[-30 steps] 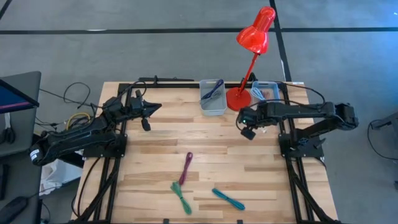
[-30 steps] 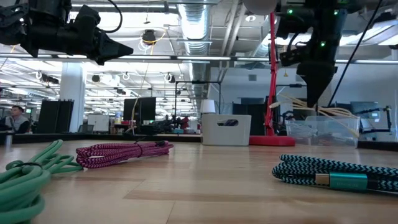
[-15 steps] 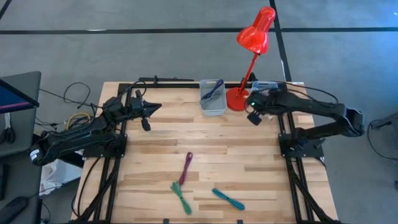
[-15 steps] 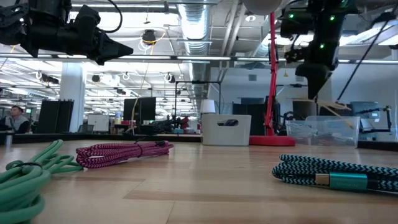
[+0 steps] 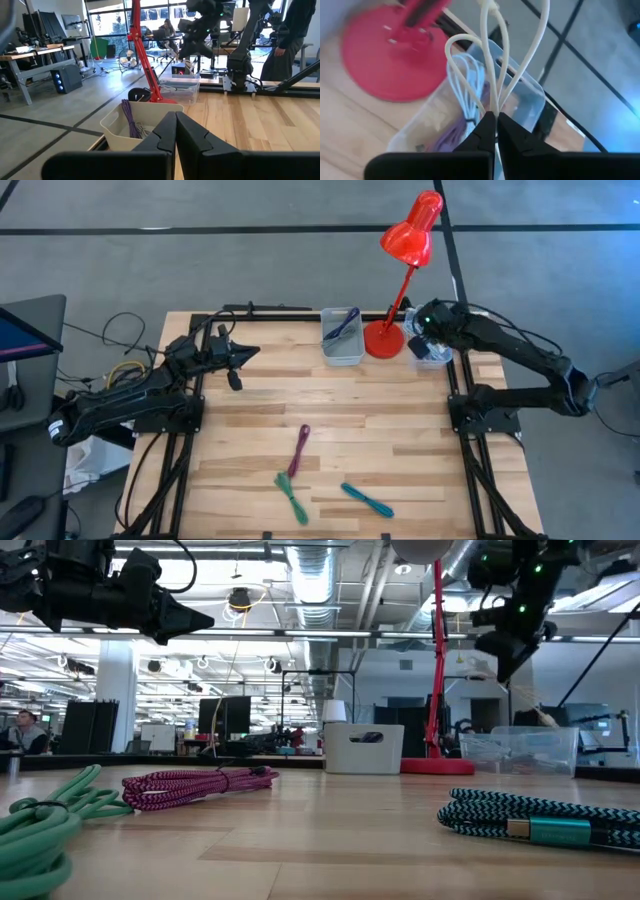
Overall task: Pick & Place USB Port
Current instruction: Put the white charger cable into the transparent bin, then put the blue patterned charger cable into the white bin
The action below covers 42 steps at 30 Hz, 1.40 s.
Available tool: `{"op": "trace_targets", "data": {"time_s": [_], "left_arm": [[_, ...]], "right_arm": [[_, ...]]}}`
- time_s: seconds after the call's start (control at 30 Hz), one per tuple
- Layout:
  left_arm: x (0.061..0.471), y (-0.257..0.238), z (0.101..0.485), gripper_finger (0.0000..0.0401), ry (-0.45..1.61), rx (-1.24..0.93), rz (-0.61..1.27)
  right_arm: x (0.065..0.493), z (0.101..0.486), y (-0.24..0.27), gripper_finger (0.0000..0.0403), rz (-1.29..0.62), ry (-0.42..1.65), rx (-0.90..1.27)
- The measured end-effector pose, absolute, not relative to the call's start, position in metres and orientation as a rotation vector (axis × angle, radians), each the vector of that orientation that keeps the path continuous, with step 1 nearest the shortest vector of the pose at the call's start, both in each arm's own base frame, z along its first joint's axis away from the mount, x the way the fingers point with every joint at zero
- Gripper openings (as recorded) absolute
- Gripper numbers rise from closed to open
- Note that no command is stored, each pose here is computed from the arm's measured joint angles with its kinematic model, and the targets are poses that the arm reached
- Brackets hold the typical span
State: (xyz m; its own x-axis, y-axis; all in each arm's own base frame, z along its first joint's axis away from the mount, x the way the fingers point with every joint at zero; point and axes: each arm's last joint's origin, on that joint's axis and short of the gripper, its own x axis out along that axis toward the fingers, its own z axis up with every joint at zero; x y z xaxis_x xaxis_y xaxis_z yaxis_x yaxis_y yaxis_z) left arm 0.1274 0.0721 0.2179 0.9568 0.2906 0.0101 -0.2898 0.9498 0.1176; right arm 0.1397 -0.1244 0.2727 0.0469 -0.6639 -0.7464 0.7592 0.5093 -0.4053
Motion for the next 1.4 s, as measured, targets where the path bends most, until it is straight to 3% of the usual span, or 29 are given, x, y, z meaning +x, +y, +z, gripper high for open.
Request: {"op": "trace_targets", "data": {"time_s": [0.5, 0.93, 1.4], "left_arm": [[0.127, 0.072, 0.218, 0.001, 0.008, 0.118, 0.295], [0.127, 0.072, 0.218, 0.001, 0.008, 0.118, 0.295], [0.127, 0.072, 0.218, 0.001, 0.008, 0.118, 0.295]], "right_arm": [[0.143, 0.232, -0.177, 0.0, -1.078, 1.231, 0.274], [0.144, 0.209, -0.192, 0.0001, -1.078, 1.335, 0.335], [0.139, 0.222, -0.187, 0.0083, -1.135, 1.298, 0.279]]}}
